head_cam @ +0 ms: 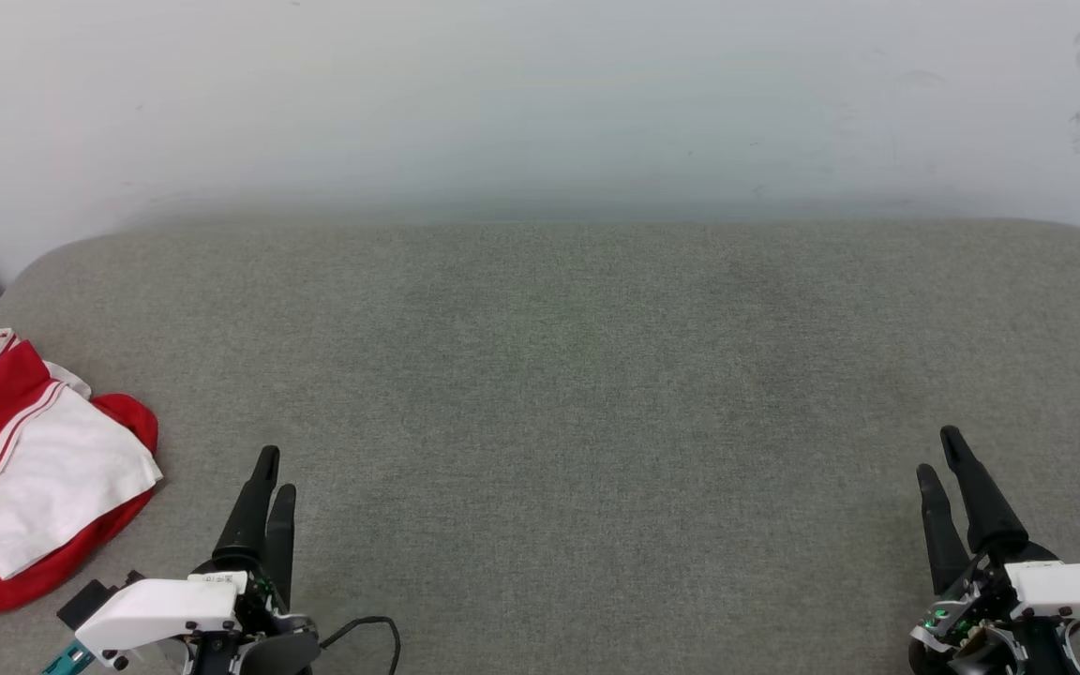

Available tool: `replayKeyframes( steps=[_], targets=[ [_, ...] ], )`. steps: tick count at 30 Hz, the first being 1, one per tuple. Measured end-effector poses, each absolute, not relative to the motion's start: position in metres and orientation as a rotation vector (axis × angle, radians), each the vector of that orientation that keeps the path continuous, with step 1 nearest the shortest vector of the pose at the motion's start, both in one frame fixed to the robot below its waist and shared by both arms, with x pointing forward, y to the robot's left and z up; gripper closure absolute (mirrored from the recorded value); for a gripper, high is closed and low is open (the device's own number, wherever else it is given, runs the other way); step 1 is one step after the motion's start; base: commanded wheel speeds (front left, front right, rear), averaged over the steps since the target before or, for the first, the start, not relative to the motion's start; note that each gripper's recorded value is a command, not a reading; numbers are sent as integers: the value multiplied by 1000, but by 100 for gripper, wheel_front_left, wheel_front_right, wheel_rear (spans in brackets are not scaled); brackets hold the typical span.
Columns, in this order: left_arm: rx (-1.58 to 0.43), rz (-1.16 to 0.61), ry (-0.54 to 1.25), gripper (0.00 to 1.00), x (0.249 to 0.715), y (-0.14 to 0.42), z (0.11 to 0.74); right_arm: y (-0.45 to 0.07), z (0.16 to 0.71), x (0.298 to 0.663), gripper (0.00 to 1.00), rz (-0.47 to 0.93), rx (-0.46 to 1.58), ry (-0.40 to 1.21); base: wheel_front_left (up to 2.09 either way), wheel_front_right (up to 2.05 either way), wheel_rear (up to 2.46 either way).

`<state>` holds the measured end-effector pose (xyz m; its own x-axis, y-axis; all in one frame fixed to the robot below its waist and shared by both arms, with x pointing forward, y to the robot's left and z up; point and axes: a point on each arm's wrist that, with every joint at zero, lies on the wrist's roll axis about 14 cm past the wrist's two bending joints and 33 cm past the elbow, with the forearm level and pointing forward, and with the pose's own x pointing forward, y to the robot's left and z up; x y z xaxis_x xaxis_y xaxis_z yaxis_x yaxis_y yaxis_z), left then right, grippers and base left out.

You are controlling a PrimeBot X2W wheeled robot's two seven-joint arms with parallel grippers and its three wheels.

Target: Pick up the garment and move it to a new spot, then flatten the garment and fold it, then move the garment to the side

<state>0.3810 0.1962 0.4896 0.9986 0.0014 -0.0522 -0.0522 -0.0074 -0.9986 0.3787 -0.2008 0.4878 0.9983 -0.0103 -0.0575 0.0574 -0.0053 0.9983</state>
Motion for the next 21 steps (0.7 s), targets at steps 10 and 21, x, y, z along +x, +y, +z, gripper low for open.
replayKeyframes(
  steps=[10, 21],
  targets=[
    [-1536, -2, 10, 0, 384, 184, 505, -198, 499, 381, 0, -39, 1544, -3, 0, 0, 0],
    [-1411, -43, -39, 0, 386, 179, 524, -195, 509, 381, 0, -20, 1420, -29, 0, 0, 0]
  ],
)
